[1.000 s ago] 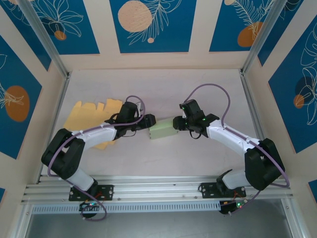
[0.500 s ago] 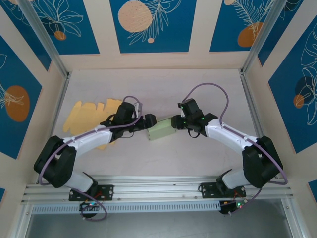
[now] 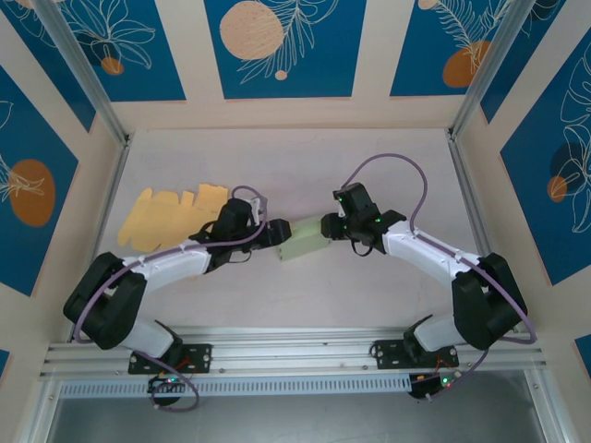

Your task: Fold the paper box

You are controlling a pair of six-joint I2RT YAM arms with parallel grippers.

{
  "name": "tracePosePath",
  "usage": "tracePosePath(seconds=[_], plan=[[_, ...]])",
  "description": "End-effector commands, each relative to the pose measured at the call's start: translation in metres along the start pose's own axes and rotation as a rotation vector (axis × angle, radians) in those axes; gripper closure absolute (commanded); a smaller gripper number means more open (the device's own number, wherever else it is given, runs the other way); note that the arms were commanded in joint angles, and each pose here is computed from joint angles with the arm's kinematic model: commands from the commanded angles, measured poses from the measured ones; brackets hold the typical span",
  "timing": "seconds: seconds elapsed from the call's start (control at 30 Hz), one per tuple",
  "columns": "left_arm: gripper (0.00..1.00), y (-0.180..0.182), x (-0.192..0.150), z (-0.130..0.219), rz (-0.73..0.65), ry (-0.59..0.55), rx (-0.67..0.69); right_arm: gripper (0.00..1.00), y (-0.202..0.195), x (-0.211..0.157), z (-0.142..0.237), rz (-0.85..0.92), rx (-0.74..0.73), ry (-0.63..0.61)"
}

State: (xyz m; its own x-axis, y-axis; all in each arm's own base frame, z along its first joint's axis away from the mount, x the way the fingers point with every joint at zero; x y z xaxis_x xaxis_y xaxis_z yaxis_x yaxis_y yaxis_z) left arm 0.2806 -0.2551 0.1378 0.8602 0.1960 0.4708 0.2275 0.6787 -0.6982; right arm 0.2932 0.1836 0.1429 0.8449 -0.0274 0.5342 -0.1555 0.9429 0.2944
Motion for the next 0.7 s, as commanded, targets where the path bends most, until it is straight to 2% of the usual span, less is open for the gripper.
tracePosePath(seconds=[0.0, 0.2, 0.4, 0.53, 0.67], plan=[[0.37, 0.042, -0.05, -0.015, 0.09, 0.127, 0.122, 0.58, 0.0, -0.032, 0.003, -0.011, 0.008, 0.155], [0.4, 0.051, -0.053, -0.014, 0.079, 0.094, 0.152, 0.48, 0.01, -0.021, 0.034, -0.014, 0.073, 0.105], [0.4, 0.048, -0.055, -0.015, 0.06, 0.078, 0.154, 0.43, 0.008, -0.014, 0.051, -0.063, 0.098, 0.042], [0.37, 0.045, -0.052, -0.015, 0.055, 0.064, 0.148, 0.43, -0.002, -0.024, 0.044, -0.086, 0.062, 0.063], [0.32, 0.029, -0.037, -0.006, -0.015, 0.039, 0.138, 0.43, -0.009, -0.039, 0.045, -0.133, 0.027, 0.119]])
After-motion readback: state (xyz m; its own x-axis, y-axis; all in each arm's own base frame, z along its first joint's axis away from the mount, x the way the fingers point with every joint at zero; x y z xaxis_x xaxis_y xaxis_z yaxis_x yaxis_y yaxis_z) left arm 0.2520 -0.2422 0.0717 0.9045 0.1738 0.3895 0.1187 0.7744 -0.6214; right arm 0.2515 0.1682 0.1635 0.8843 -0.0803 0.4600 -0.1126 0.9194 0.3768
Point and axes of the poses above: each hand's point on the last joint's axis, 136 mm out from that joint toward the fingers, its own z axis back along the fingers, its own y axis along the line the jaws close on, x = y × z, the point moved 4 cm from there along z, back along the fingers, and after that the axes turned 1 degree about -z, right-handed, at the moved point
